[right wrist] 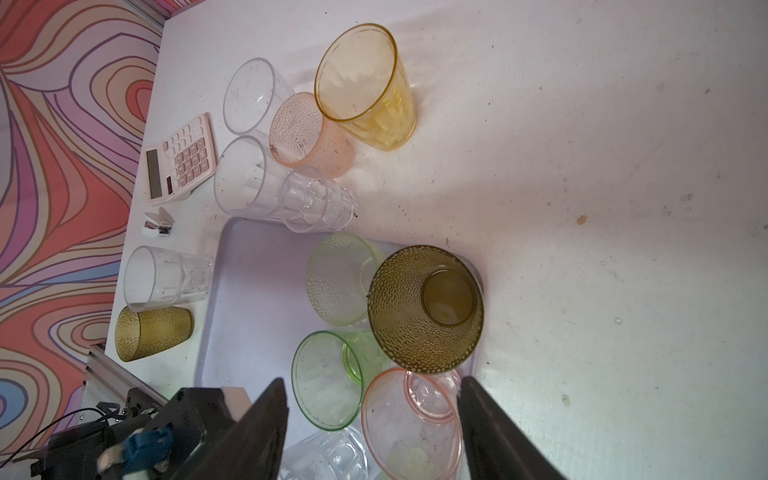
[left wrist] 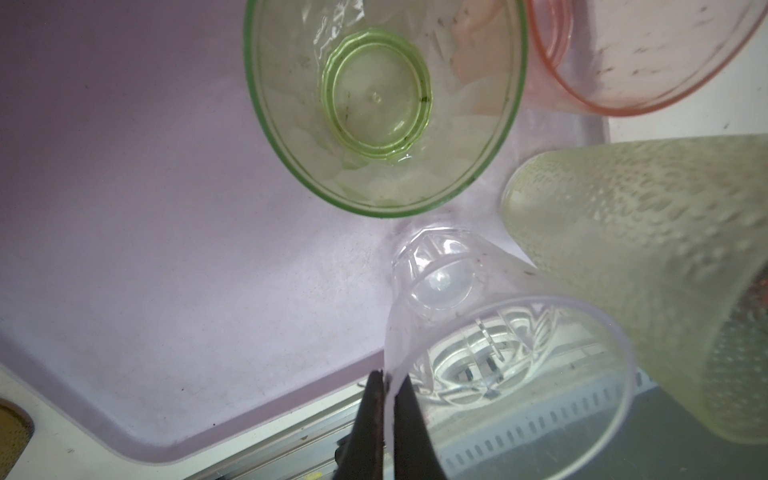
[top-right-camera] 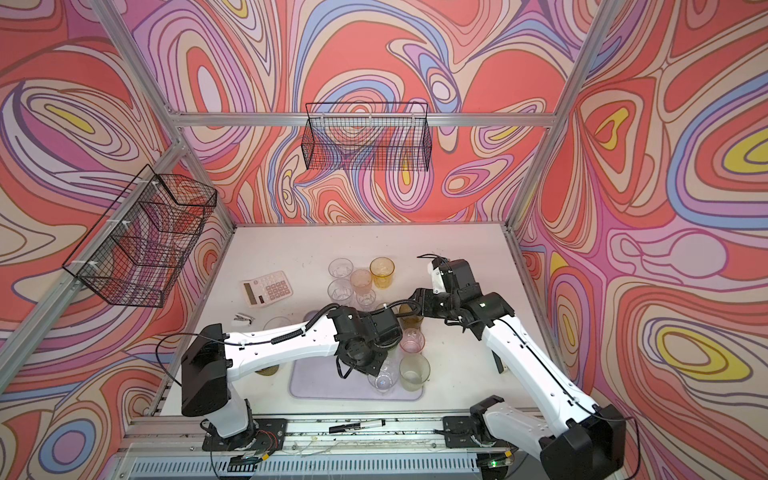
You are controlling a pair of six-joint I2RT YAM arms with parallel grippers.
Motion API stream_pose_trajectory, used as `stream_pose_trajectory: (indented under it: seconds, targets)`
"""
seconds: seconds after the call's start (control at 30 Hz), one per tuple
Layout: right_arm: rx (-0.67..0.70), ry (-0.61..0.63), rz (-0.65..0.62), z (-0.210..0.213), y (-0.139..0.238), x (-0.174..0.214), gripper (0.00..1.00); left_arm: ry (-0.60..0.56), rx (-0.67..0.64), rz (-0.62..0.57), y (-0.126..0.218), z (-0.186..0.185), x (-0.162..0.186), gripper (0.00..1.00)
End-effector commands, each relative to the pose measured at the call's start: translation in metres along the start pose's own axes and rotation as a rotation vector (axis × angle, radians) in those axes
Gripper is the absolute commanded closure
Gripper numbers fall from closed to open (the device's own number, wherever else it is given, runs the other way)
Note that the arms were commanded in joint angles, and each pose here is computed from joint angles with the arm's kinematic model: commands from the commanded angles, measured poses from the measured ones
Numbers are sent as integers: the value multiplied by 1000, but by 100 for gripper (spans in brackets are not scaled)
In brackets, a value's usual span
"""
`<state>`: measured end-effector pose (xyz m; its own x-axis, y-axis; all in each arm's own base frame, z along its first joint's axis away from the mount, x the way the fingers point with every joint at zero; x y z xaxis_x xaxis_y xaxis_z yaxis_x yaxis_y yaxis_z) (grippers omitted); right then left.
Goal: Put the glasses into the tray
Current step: 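Open the left gripper to release the clear faceted glass on the tray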
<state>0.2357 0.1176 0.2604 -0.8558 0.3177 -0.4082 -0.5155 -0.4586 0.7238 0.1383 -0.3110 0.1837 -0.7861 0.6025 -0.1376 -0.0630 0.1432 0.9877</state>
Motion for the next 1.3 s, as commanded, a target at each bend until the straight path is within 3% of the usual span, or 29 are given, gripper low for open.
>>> stream_pose_trajectory:
  seconds: [0.0, 0.47, 0.97, 1.27]
  targets:
    - [-8, 2, -8, 0, 3, 0, 32, 17, -23, 22, -7, 1, 3, 98]
    - [-6, 1, -8, -2, 2, 1, 32, 33, -30, 17, -9, 4, 8, 97]
    - [17, 35, -18, -4, 4, 1, 33, 31, -21, 5, -3, 3, 6, 74]
    - [-2, 65, -24, 1, 11, 0, 33, -56, -158, -21, 39, 21, -5, 70]
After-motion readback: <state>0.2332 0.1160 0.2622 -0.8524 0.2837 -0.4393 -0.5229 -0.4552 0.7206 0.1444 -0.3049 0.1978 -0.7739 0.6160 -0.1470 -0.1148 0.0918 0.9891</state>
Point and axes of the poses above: each gripper's point midway between its finger pads, its own y axis back along the fingers, its own z axis along the line the jaws close on, x = y × z, the point moved 8 cm from there along y, back along the fingers, and after that the axes turned 13 degrees about -y, right-handed, at the moved point
